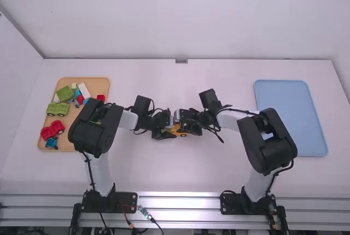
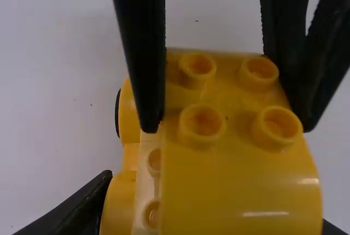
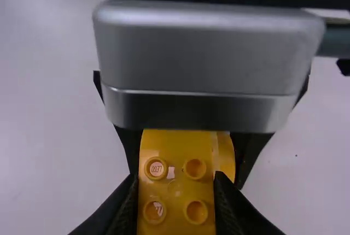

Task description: Assemble lego blocks to make yellow taxi

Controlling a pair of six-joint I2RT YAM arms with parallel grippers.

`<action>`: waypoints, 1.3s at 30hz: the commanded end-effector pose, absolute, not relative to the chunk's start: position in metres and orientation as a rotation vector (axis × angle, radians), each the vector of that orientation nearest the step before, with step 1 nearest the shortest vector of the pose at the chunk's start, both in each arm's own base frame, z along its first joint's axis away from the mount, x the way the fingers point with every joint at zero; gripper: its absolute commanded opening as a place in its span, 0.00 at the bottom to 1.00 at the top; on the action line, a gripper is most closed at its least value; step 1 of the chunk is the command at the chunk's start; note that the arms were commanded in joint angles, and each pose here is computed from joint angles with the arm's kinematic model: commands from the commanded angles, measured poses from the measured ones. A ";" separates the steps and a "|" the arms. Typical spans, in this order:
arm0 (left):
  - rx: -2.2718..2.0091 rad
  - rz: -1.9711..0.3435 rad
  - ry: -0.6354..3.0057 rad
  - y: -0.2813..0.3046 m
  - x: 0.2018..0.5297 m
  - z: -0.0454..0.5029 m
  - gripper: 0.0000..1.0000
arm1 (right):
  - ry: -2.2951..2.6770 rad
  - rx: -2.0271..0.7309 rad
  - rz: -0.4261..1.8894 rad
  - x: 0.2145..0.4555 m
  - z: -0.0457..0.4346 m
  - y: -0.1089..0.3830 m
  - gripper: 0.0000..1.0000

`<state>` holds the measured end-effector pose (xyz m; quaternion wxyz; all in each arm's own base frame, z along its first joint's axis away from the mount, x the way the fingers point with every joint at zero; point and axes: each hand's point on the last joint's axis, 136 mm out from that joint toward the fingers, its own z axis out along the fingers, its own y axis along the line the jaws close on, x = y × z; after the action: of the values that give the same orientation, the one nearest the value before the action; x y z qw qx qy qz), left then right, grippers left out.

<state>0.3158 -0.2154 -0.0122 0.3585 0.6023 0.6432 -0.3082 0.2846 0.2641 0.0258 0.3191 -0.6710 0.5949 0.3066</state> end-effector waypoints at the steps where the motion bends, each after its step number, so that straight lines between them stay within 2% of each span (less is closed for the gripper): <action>1: 1.553 -0.829 1.658 -0.216 0.311 -0.017 0.02 | 1.572 -1.747 0.784 0.296 0.027 0.261 0.00; 23: 1.554 -0.833 1.661 -0.215 0.310 -0.017 0.02 | 1.622 -1.758 0.767 0.292 0.019 0.261 0.00; 39: 1.646 -0.754 1.697 -0.221 0.302 -0.032 0.02 | 1.632 -1.778 0.763 0.287 0.017 0.264 0.00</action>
<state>0.3107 -0.2220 -0.0145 0.3495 0.6115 0.6402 -0.3066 0.2858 0.2617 0.0205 0.3070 -0.6676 0.6110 0.2945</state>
